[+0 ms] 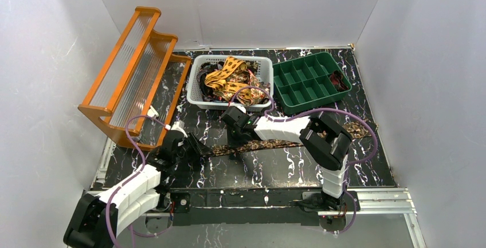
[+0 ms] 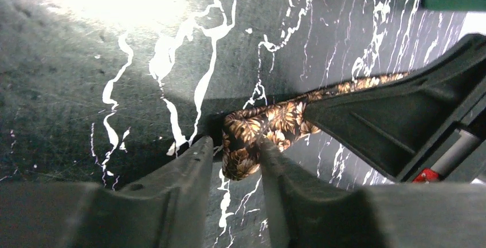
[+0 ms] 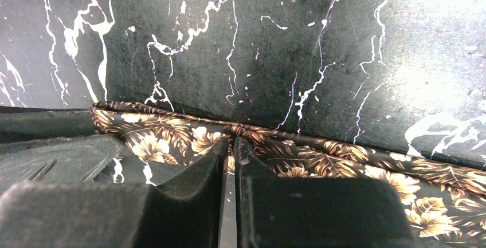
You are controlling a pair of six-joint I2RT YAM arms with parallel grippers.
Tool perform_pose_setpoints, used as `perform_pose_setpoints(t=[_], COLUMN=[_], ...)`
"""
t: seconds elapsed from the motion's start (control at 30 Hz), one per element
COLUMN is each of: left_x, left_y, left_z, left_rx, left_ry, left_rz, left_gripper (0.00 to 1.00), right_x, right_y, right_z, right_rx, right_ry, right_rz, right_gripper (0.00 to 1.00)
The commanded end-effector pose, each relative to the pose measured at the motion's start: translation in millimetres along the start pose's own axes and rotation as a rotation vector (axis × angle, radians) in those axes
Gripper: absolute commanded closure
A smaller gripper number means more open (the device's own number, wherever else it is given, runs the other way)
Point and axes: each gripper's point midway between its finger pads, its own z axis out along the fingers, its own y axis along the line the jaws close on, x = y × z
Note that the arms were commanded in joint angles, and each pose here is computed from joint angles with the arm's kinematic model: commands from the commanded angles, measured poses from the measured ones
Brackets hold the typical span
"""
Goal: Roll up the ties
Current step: Roll the tie into the bin.
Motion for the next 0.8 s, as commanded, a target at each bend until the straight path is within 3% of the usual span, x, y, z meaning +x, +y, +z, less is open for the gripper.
perform_pose_setpoints(t=[0.0,0.07,0.2,0.33,0.57,0.77], left_x=[33.3,34.3,29.5,14.9,-18.8,-18.0], left_y=[51.9,52.5,43.0,26.8,35.3,23.3], left_z=[-2.6,-1.5,2.5,-0.6,-26.1,-19.0], left_rx=[-0.174,-0.177,-0.147,-0.133,-0.319,-0.279], left_ry=[0.084,0.093,0.093,0.083,0.007,0.057], left_rz=[-0.051,-0.052,-0.038,0.010,0.103,0.136], left_gripper=[0.72,0.85,1.00,1.00,1.00,1.00], right_x=[31.9,31.1,27.3,14.7,-22.5,-16.5], right_y=[-33.0,-31.5,-22.5,-6.8,20.3,18.3], right_z=[17.1,16.9,14.0,3.2,-36.2,-19.2], right_rx=[0.122,0.119,0.088,0.051,-0.024,-0.028], right_ry=[0.107,0.109,0.107,0.091,-0.040,-0.022], right_rz=[-0.014,-0.015,-0.024,-0.054,-0.103,-0.067], right_gripper=[0.82,0.82,0.82,0.77,0.68,0.72])
